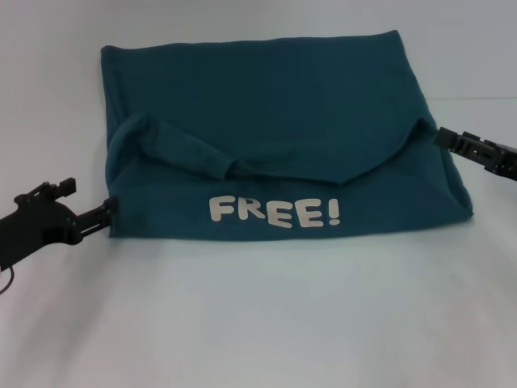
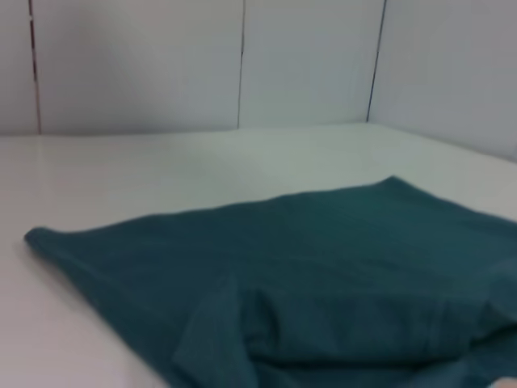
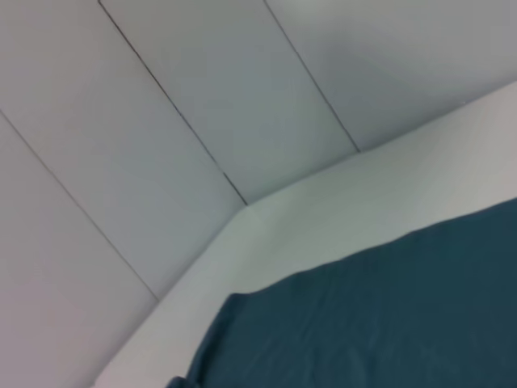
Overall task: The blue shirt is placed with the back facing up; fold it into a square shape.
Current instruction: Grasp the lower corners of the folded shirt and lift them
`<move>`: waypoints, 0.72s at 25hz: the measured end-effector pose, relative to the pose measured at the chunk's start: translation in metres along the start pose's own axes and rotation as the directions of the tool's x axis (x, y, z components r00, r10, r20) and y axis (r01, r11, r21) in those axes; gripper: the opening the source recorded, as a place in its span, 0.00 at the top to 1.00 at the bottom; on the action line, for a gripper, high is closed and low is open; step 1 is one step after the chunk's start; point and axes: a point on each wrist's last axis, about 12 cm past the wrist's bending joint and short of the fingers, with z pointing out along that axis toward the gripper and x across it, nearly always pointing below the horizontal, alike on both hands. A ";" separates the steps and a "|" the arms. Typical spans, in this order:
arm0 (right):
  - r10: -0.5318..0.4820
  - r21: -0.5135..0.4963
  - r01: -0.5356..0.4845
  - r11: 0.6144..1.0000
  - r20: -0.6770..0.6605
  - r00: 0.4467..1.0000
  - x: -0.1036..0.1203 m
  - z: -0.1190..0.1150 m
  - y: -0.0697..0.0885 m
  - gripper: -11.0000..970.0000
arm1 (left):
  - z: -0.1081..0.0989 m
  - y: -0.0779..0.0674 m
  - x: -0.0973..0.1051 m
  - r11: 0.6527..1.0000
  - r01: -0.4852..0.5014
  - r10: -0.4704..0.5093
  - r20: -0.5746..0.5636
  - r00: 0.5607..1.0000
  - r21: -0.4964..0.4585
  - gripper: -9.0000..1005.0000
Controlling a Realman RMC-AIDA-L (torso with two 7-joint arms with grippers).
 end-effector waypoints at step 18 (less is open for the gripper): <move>-0.068 -0.024 0.068 0.997 0.002 0.998 0.007 0.003 0.005 0.15 | 0.025 -0.020 0.015 0.998 -0.014 0.020 -0.103 0.994 0.057 0.15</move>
